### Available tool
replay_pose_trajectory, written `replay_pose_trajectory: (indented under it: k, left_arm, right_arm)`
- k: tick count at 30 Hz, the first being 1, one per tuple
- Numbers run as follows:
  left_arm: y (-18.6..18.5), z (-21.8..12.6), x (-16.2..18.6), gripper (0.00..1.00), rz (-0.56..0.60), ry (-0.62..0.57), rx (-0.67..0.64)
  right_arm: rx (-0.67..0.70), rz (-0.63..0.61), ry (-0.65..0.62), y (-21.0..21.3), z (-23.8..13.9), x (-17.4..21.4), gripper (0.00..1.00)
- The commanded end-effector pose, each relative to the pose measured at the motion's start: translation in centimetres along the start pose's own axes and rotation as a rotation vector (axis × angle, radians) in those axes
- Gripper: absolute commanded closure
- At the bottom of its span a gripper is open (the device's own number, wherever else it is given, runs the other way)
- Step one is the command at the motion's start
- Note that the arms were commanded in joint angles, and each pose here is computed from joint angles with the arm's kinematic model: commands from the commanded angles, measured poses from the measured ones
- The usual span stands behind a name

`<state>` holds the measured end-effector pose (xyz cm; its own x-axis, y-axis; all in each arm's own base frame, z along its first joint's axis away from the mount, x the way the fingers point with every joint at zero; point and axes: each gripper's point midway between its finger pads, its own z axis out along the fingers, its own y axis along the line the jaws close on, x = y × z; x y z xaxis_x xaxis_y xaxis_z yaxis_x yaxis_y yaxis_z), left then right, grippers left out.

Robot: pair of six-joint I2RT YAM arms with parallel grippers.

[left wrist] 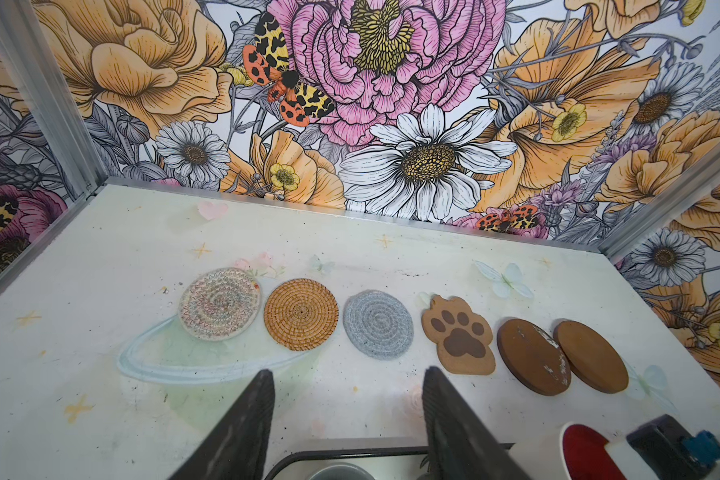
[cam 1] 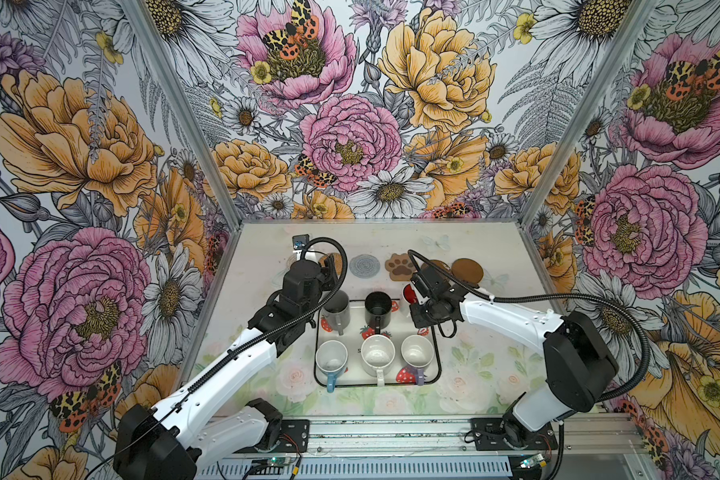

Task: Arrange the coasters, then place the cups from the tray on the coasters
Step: 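Lift the red-lined mug with the right gripper toward the wooden coasters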

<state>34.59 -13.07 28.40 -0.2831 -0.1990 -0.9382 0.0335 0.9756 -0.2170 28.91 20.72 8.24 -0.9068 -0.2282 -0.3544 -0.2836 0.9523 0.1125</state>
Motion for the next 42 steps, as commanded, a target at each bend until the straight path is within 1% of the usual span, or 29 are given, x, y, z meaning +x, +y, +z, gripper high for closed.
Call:
replay_pose_trajectory:
  k: [1,9,16,23,32,42]
  left_arm:
    - [0.4,0.1,-0.1,0.41,0.015,-0.009,-0.012]
    - [0.7,0.0,-0.1,0.41,0.011,-0.014,-0.014]
    - [0.6,-0.1,-0.1,0.41,0.007,-0.007,-0.008]
    - [0.9,-0.3,-0.1,0.41,0.012,-0.007,-0.021]
    - [1.6,-0.6,-0.2,0.41,0.005,-0.017,-0.032]
    - [1.9,-0.4,0.0,0.41,0.005,-0.012,-0.040]
  right_arm:
    - [-0.003,-0.014,-0.147,0.3,-3.2,-3.5,1.00]
    - [0.008,-0.033,-0.191,0.1,-4.7,-4.4,1.00]
    - [0.039,-0.038,-0.226,-1.2,-6.0,-5.5,1.00]
    - [0.092,-0.001,-0.240,-4.1,-7.0,-6.6,1.00]
    - [0.214,0.044,-0.254,-8.7,-8.3,-7.2,1.00]
    - [0.344,0.086,-0.248,-13.5,-8.5,-8.7,1.00]
